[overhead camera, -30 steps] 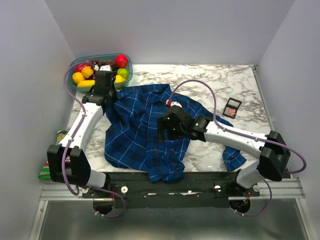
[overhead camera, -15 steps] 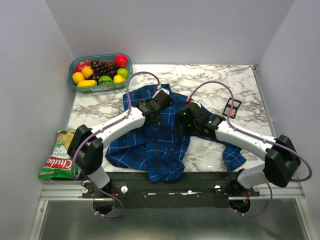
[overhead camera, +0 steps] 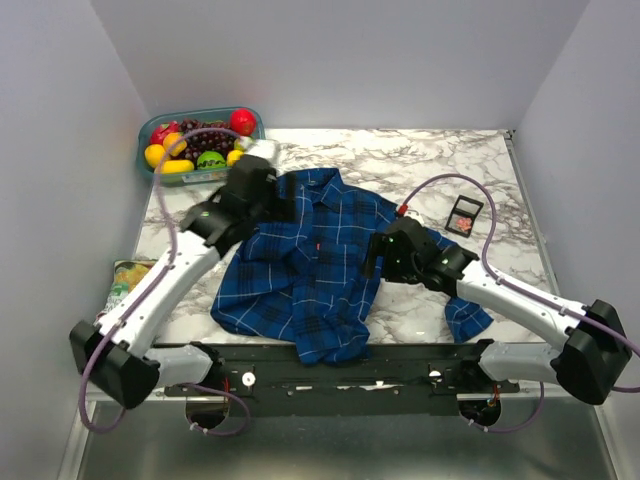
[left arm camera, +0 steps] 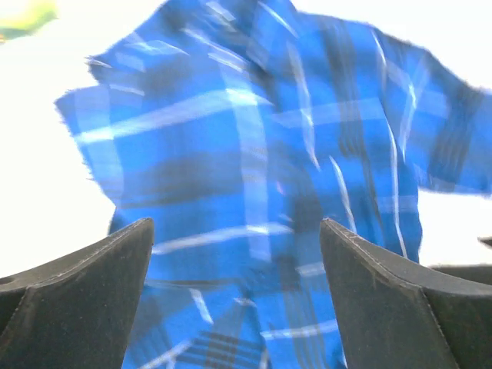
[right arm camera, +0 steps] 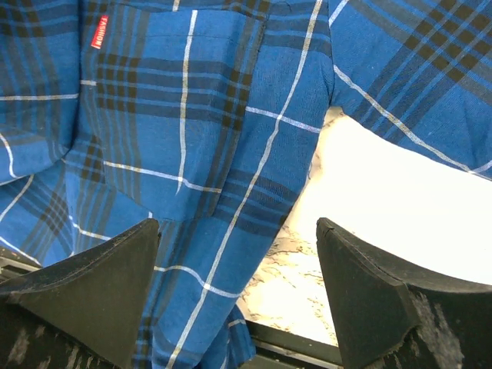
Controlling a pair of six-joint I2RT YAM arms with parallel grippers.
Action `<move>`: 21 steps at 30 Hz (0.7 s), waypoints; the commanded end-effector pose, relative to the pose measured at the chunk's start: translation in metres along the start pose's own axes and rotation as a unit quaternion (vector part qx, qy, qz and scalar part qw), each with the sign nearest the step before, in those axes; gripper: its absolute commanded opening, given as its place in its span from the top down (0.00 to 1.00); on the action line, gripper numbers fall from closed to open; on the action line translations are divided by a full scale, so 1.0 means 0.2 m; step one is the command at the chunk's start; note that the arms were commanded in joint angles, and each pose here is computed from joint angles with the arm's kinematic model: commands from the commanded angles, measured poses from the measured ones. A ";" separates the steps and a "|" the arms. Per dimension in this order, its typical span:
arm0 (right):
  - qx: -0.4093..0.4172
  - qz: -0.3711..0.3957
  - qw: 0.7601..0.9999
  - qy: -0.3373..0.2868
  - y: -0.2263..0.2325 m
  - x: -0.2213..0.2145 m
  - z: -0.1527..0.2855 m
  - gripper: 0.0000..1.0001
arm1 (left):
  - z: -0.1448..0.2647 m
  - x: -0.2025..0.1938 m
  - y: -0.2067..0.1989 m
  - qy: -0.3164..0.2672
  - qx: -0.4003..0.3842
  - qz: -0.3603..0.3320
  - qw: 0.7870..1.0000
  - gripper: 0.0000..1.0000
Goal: Pin the brooch onto the clothing
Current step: Flatten out the crumpled clothing at the center of the board.
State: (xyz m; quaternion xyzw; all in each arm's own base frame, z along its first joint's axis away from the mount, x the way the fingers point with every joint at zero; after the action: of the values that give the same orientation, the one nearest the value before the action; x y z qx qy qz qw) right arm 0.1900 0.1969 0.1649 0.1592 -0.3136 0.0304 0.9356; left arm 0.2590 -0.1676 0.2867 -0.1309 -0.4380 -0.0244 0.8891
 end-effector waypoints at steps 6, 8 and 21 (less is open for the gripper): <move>-0.005 -0.007 1.000 -0.001 -0.02 -0.01 0.03 0.10 | -0.21 0.05 0.54 0.018 -0.011 0.163 0.986 0.08; -0.003 -0.006 1.000 0.000 -0.01 -0.01 0.03 0.10 | -0.30 0.04 0.60 0.031 -0.015 0.190 0.981 0.13; 0.000 -0.012 1.000 -0.008 -0.04 -0.03 0.06 0.10 | -0.60 -0.07 0.66 0.079 -0.047 0.244 0.965 0.53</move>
State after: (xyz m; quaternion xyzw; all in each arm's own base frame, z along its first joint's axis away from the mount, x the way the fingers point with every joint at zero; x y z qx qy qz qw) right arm 0.1842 0.1919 0.1684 0.1649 -0.3173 0.0266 0.9335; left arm 0.3541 -0.0687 0.1776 -0.2431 -0.3090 0.1638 0.9048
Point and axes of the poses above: each gripper's point midway between its finger pads, its own z axis back along the fingers, its own y axis along the line the jaws close on, x = y × z, the point moved 7 cm from there along z, back along the fingers, and after that the axes turned 7 degrees about z, right-handed, at the moved point
